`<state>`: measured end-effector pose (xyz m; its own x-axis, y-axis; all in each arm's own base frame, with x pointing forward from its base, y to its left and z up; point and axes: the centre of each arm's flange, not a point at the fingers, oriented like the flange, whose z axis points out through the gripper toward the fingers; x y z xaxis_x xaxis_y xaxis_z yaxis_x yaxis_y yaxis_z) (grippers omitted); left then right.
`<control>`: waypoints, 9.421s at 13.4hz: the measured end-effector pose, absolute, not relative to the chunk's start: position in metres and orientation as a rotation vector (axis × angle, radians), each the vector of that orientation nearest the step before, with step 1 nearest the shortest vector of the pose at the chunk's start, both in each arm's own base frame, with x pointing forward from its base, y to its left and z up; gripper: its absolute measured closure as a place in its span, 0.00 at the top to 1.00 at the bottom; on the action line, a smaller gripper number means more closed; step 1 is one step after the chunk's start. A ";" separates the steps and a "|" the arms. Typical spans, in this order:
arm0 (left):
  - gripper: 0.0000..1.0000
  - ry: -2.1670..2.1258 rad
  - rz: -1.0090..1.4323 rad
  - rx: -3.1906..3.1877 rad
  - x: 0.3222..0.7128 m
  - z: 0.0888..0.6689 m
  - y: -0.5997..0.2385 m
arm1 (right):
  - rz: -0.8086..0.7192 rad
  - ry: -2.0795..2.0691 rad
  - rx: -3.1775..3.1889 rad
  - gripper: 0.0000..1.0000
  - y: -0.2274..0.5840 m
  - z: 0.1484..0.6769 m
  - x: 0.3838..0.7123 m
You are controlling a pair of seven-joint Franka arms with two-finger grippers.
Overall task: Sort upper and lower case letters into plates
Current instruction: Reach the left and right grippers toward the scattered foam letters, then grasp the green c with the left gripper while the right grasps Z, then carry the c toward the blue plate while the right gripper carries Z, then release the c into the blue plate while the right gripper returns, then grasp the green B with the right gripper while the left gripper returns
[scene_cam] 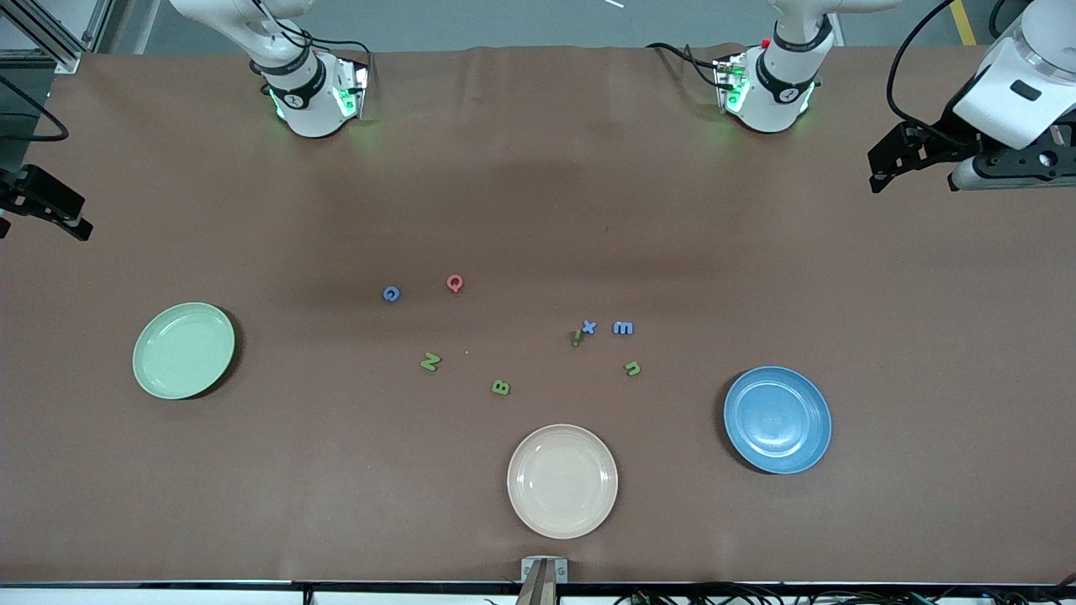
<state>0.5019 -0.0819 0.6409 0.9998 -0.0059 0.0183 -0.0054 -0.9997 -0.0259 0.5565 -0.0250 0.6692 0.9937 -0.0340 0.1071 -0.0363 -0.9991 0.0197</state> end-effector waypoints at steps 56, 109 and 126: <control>0.44 -0.341 -0.187 -3.108 0.672 0.224 -0.103 | -0.109 -0.602 3.084 0.64 0.305 0.177 0.621; 0.27 -0.436 -0.035 -3.044 0.701 0.207 -0.117 | -0.048 0.025 3.205 1.00 0.165 0.305 0.658; 0.28 -0.422 -0.015 -2.994 0.695 0.194 -0.087 | 0.348 -0.334 3.287 0.98 0.408 0.195 0.639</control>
